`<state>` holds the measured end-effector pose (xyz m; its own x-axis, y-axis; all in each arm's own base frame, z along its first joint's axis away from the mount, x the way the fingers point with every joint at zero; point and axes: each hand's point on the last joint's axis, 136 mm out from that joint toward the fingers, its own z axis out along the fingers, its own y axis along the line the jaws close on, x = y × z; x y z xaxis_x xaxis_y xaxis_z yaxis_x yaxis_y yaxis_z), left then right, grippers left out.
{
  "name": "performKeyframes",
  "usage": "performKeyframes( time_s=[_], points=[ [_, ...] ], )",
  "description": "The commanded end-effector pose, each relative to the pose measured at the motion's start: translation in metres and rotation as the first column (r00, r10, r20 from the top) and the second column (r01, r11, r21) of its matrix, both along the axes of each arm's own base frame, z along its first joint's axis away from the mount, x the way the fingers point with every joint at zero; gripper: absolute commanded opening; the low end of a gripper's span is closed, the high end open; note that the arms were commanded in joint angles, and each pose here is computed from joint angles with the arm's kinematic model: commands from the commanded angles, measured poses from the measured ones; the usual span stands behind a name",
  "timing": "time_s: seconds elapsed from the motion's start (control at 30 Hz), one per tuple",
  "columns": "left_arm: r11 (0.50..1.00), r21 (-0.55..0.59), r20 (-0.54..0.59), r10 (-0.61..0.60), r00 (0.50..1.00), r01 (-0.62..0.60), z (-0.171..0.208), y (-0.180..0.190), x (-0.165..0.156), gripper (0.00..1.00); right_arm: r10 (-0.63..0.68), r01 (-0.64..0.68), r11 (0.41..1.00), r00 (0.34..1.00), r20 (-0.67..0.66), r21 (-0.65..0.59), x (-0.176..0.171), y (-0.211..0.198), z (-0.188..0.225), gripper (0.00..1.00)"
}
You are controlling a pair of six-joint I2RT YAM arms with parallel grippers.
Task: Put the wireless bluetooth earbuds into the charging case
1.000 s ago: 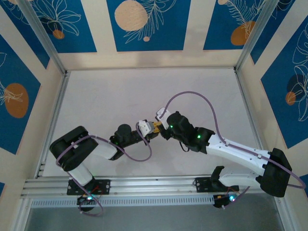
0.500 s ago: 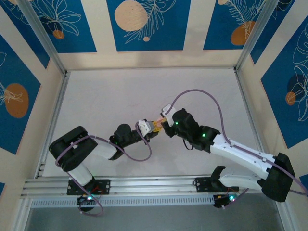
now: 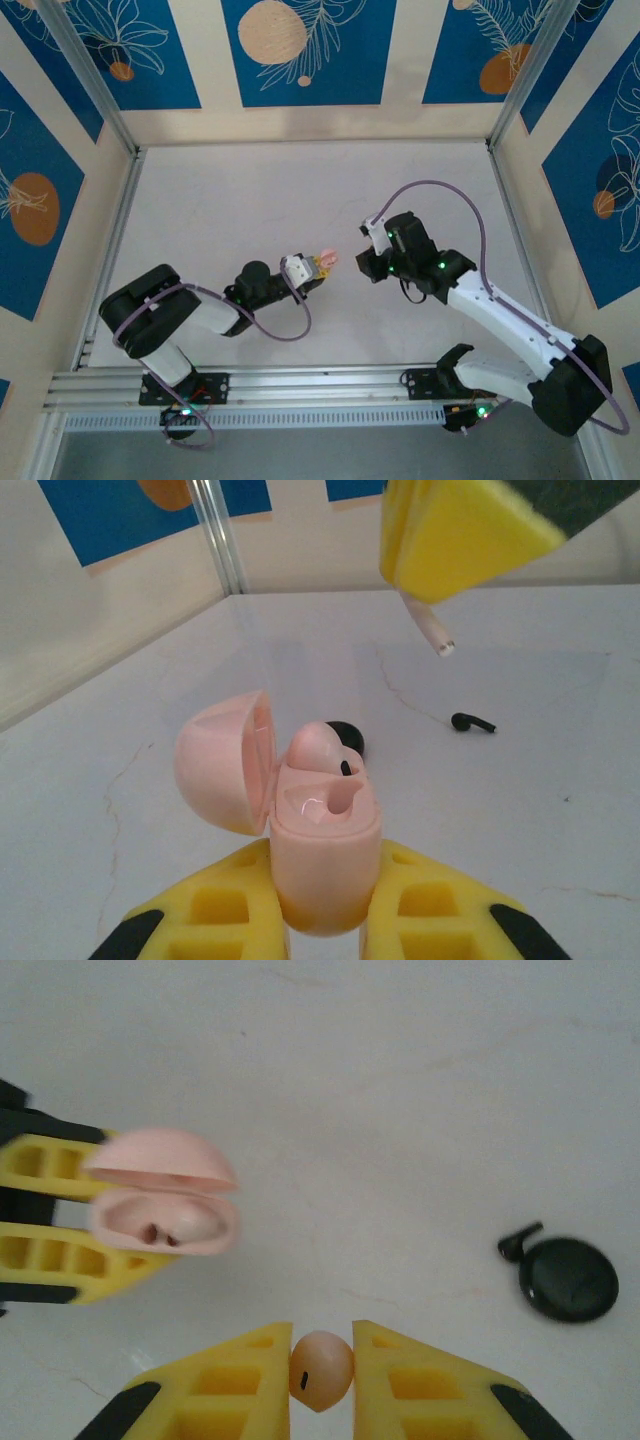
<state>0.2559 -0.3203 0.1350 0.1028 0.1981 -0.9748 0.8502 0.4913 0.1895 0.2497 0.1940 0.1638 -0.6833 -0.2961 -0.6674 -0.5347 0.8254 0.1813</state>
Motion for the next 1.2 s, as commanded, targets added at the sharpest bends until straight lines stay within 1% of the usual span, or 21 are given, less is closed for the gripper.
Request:
performKeyframes(
  time_s=[0.0, 0.13, 0.2, 0.27, 0.4, 0.57, 0.63, 0.9, 1.0, 1.17],
  points=[
    [0.999, 0.016, 0.032, 0.029, 0.999, -0.03, 0.006, 0.009, 0.002, 0.15, -0.025, 0.032, 0.999, 0.969, -0.245, 0.026, -0.02, -0.001, -0.023, 0.18],
    [0.998, 0.042, 0.03, 0.04, 0.999, -0.041, 0.006, 0.015, 0.0, 0.15, -0.081, 0.074, 0.997, 0.912, -0.403, -0.032, -0.029, -0.006, -0.049, 0.18],
    [0.998, 0.05, 0.031, 0.046, 0.998, -0.048, 0.007, 0.019, -0.002, 0.15, -0.09, 0.081, 0.996, 0.873, -0.48, -0.038, -0.033, -0.003, -0.058, 0.18],
    [0.997, 0.055, 0.028, 0.05, 0.998, -0.051, 0.007, 0.021, -0.003, 0.15, -0.122, 0.105, 0.993, 0.834, -0.539, -0.062, -0.034, -0.003, -0.066, 0.19],
    [0.996, 0.065, 0.03, 0.051, 0.998, -0.053, 0.01, 0.024, -0.005, 0.15, -0.138, 0.105, 0.99, 0.77, -0.623, -0.09, -0.035, 0.001, -0.083, 0.19],
    [0.996, 0.071, 0.038, 0.056, 0.998, -0.059, 0.011, 0.026, -0.006, 0.15, -0.144, 0.07, 0.988, 0.71, -0.69, -0.134, -0.034, 0.002, -0.099, 0.2],
    [0.995, 0.072, 0.041, 0.06, 0.997, -0.063, 0.013, 0.028, -0.007, 0.15, -0.135, 0.044, 0.988, 0.696, -0.705, -0.146, -0.032, 0.003, -0.102, 0.2],
    [0.993, 0.089, 0.049, 0.076, 0.996, -0.081, 0.015, 0.034, -0.008, 0.15, -0.079, -0.116, 0.974, 0.631, -0.772, -0.194, -0.026, 0.0, -0.116, 0.21],
    [0.991, 0.098, 0.053, 0.081, 0.995, -0.086, 0.016, 0.036, -0.008, 0.15, -0.083, -0.174, 0.956, 0.612, -0.786, -0.237, -0.027, -0.004, -0.124, 0.21],
    [0.991, 0.105, 0.055, 0.081, 0.995, -0.086, 0.016, 0.036, -0.008, 0.15, -0.093, -0.233, 0.929, 0.604, -0.792, -0.286, -0.027, -0.009, -0.134, 0.23]
  ],
)
